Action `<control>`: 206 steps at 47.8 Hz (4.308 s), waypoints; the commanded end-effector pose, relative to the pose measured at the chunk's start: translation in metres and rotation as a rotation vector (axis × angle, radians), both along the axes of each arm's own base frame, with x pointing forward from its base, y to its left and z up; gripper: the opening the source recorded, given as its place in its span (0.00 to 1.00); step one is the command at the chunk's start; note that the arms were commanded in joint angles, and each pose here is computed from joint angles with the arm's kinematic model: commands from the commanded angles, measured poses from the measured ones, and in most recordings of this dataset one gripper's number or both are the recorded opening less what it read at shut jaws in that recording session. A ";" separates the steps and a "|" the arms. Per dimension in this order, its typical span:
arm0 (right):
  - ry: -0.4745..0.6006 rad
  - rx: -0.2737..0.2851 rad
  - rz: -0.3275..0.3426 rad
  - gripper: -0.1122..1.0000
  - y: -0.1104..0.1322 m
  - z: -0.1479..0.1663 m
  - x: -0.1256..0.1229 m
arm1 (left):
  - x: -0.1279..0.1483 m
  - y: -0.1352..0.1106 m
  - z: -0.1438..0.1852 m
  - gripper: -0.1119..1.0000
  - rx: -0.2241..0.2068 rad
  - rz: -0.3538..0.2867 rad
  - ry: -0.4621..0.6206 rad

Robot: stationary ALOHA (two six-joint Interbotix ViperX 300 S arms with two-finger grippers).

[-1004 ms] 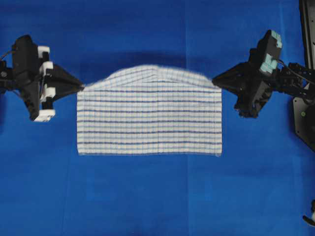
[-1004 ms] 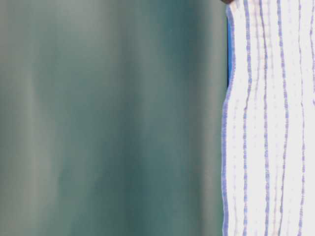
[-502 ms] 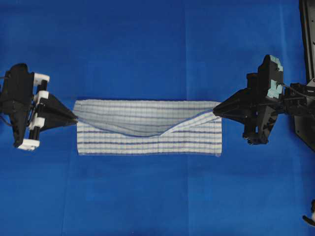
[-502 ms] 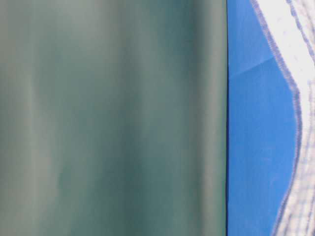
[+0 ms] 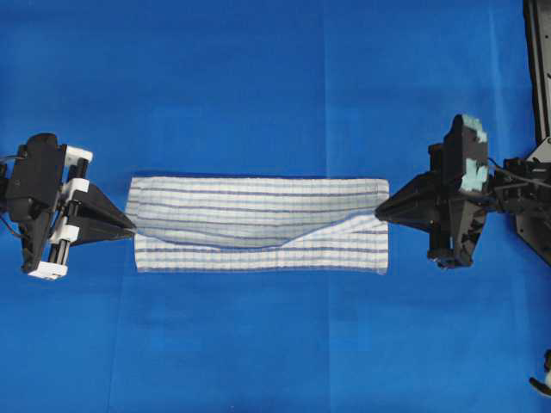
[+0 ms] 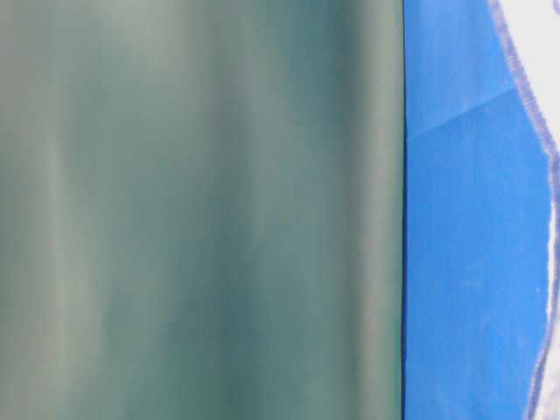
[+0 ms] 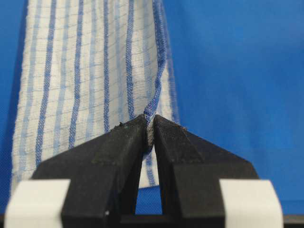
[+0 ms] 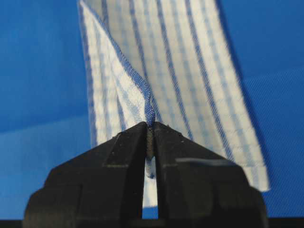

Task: Fold the blue towel.
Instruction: 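Lift the top edge and fold it down toward the bottom edge, then release the folded edge and raise both grippers, then grasp the left and right ends of the folded strip, then lift the strip and rotate it to lie vertically on the table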

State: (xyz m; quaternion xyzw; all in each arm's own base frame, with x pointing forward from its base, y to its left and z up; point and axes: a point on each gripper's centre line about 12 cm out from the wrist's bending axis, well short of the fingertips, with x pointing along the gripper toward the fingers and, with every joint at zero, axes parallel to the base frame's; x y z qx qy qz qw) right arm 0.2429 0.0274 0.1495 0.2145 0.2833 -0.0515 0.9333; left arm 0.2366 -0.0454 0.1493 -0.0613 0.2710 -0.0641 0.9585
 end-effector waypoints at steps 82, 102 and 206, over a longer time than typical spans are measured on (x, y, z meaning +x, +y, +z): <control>0.124 -0.148 -0.138 0.87 -0.051 -0.040 0.023 | 0.041 0.071 -0.040 0.75 0.090 0.223 0.167; 0.191 -0.160 -0.135 0.66 -0.049 -0.063 0.023 | 0.036 0.070 -0.066 0.47 0.080 0.229 0.237; -0.013 -0.217 -0.189 0.13 -0.123 0.085 0.048 | 0.162 -0.005 0.085 0.11 -0.122 0.120 -0.035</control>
